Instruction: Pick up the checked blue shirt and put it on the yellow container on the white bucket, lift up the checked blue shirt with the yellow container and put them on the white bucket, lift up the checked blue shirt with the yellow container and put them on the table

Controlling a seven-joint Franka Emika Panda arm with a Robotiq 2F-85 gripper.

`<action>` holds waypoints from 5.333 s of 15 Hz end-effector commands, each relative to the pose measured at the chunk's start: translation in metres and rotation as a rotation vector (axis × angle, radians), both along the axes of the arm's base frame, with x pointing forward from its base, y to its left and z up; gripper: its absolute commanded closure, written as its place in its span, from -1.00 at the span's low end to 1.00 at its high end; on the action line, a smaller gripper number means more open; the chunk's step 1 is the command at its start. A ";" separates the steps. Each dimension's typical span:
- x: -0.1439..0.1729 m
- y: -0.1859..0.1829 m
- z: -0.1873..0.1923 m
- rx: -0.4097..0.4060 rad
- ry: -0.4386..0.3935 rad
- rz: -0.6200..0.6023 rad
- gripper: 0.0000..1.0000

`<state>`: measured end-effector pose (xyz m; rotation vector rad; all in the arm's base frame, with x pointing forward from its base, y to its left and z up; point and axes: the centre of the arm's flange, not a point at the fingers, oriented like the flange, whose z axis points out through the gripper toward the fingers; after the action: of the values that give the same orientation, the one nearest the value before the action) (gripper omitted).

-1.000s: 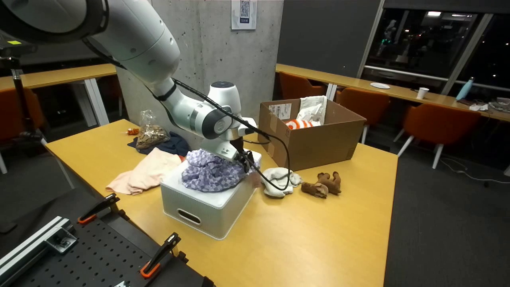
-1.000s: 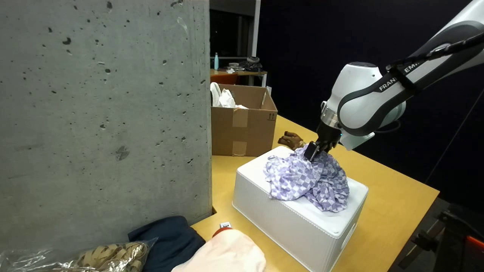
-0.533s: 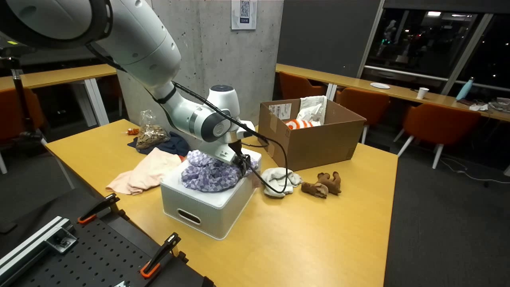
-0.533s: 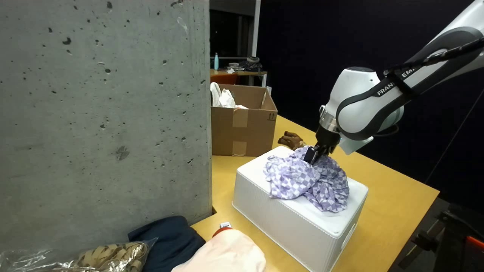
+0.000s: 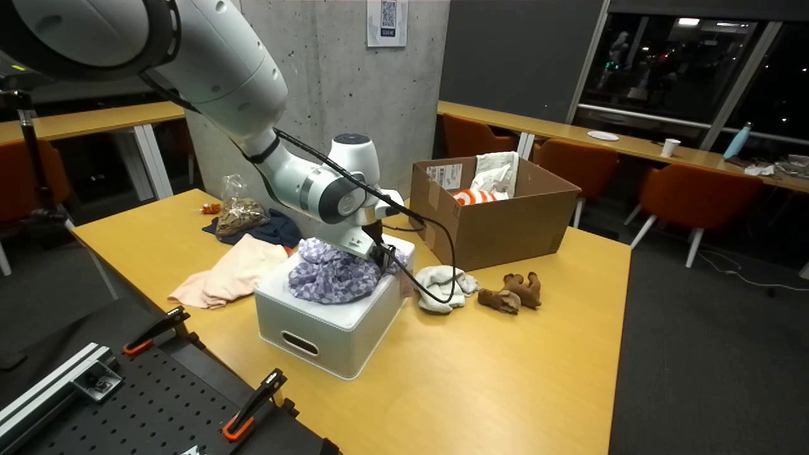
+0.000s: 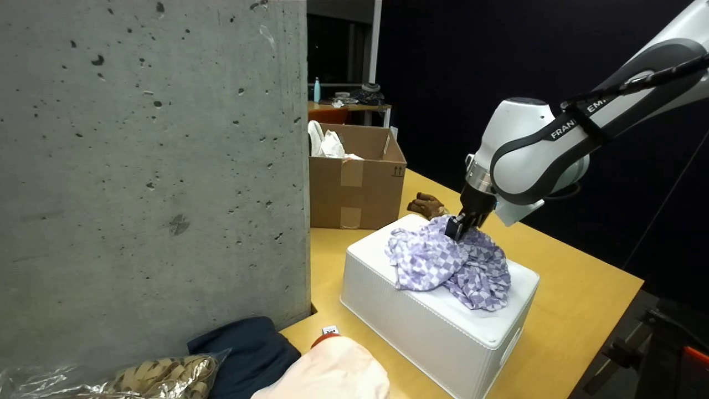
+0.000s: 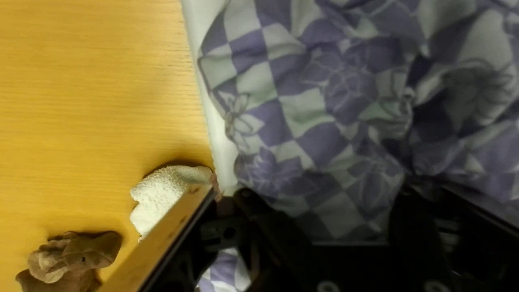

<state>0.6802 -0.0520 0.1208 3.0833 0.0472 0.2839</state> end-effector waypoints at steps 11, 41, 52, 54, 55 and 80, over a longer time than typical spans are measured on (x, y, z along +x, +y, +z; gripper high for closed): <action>-0.040 0.094 0.211 -0.174 -0.225 0.140 0.40; -0.036 -0.037 0.111 0.373 -0.167 0.224 0.40; -0.024 0.003 0.098 0.271 -0.003 0.243 -1.00; -0.028 0.013 0.112 0.220 0.043 0.220 -1.00; -0.028 0.020 0.116 0.201 0.061 0.219 -1.00; 0.016 0.078 0.112 0.147 0.191 0.247 0.98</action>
<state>0.7010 0.0110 0.1887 3.2773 0.4490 -0.0038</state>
